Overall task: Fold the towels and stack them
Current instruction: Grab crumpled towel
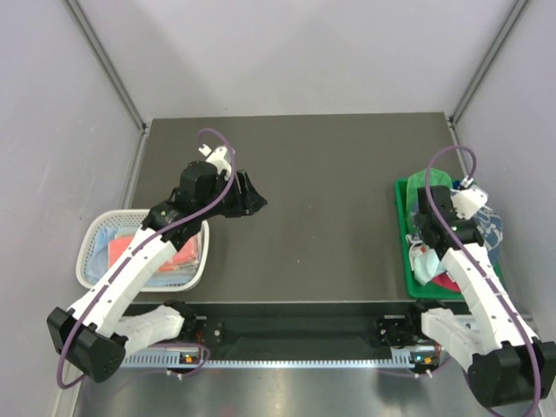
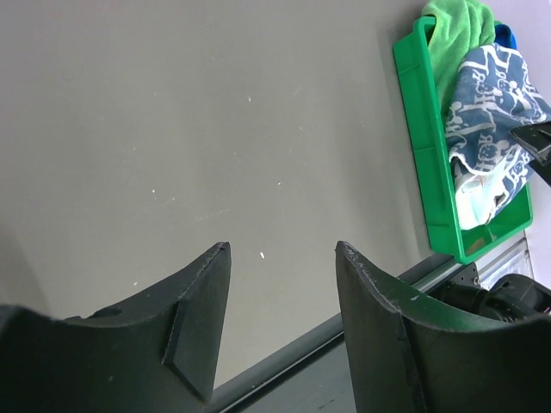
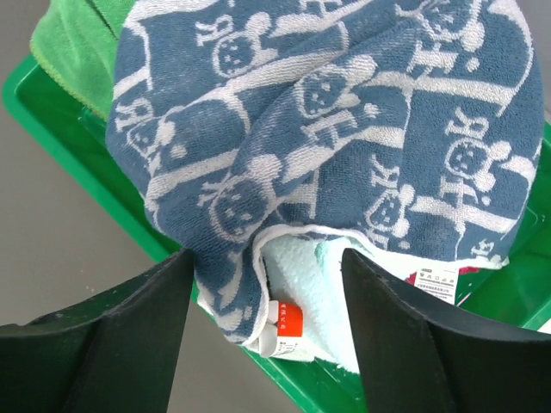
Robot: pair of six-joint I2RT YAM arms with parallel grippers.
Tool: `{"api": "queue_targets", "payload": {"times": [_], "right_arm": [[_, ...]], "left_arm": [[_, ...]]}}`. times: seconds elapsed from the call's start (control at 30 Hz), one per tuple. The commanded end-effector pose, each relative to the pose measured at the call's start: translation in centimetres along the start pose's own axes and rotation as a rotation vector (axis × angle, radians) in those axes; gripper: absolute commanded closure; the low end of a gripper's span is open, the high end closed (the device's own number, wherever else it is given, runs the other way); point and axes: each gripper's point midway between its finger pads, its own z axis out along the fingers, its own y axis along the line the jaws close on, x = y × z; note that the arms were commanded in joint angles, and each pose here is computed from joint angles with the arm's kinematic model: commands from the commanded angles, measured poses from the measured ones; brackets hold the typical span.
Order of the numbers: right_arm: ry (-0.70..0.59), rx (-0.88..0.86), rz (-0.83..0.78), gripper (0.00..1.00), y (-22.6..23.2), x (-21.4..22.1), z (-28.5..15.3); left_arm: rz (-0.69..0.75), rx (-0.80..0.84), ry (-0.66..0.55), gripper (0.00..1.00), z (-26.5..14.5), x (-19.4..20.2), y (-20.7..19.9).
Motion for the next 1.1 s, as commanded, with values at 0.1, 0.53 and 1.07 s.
{"api": "queue_targets", "payload": {"times": [0.1,0.53,1.07], "right_arm": [[-0.026,-0.036,0.03,0.37,0.9,-1.0,1.2],[-0.042,-0.062,-0.007,1.0,1.7,-3.1,0.3],[-0.194,-0.308,0.023,1.0,4.8,-13.8,-8.4]], "left_arm": [[0.031,0.046,-0.037,0.43,0.1,-0.7,-0.9],[0.038,0.053,-0.039,0.44,0.0,-1.0,-1.1],[0.055,0.032,-0.099,0.44,-1.0,-2.7,-1.4]]}}
